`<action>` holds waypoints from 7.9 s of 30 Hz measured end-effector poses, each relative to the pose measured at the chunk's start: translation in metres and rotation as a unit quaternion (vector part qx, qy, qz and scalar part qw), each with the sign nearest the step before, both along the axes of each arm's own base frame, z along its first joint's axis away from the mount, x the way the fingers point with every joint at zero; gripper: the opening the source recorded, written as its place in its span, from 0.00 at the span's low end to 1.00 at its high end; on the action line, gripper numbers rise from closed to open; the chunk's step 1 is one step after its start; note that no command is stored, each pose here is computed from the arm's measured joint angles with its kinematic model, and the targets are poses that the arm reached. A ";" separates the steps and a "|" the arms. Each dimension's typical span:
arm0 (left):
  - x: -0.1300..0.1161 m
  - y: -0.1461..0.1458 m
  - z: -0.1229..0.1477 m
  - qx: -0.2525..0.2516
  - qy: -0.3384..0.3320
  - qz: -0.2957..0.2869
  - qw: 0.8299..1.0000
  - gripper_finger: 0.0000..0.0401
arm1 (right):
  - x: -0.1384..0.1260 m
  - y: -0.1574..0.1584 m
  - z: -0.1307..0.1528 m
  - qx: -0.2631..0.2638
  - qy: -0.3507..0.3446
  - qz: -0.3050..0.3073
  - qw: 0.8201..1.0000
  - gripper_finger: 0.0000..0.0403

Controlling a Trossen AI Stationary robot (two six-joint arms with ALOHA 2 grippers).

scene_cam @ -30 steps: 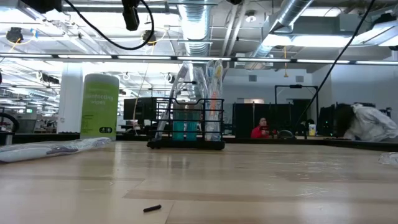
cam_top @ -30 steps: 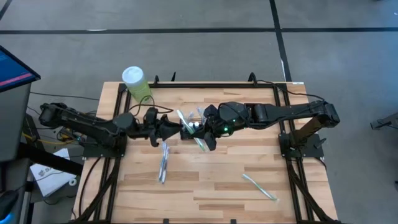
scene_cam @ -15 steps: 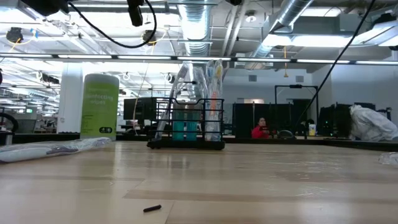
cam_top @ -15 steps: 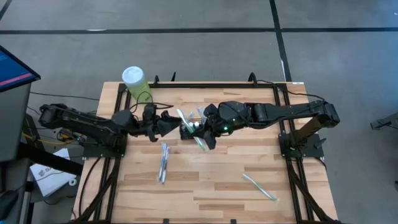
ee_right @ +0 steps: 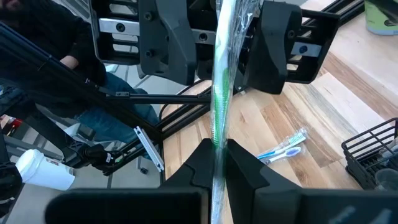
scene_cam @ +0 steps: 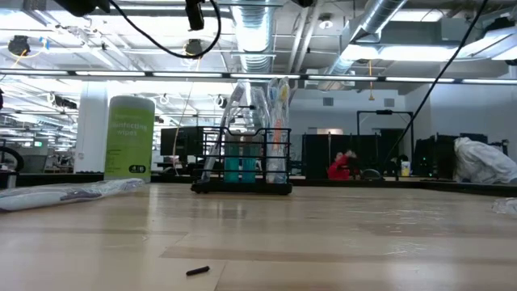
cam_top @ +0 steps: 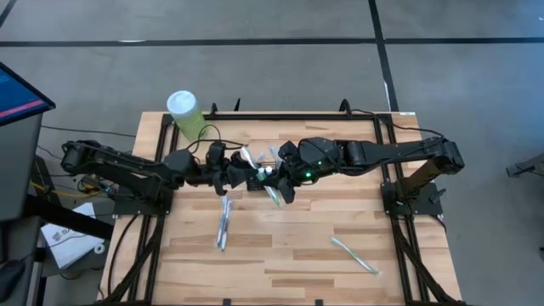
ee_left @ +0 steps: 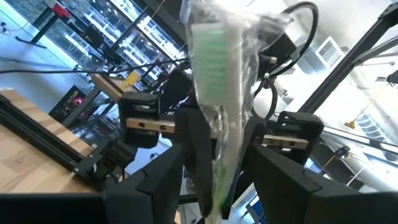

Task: Pick & Place toothbrushing station
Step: Put the top green toothbrush into the black mesh organizer, then put the purple toothbrush into the black mesh organizer

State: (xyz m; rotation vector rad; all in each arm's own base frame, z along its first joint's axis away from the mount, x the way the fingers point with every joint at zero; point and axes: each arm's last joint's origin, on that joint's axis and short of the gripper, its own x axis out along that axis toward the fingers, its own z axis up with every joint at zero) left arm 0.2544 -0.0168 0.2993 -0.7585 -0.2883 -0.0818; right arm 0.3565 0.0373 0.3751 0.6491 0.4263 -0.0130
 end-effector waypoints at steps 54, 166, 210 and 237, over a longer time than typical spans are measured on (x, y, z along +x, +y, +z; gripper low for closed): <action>0.000 -0.004 -0.007 -0.009 0.044 -0.014 0.999 0.02 | -0.028 -0.005 0.023 -0.022 -0.015 -0.019 0.999 0.71; 0.011 0.001 -0.110 0.270 0.427 0.251 0.825 0.04 | -0.043 0.013 0.018 -0.018 0.049 0.034 0.998 0.71; 0.009 -0.013 -0.112 0.259 0.427 0.203 0.842 0.70 | -0.043 0.006 0.017 -0.019 0.055 0.022 0.998 0.71; -0.040 -0.047 -0.064 0.100 0.363 0.070 0.924 0.60 | -0.048 0.012 0.011 0.015 0.096 0.074 0.993 0.71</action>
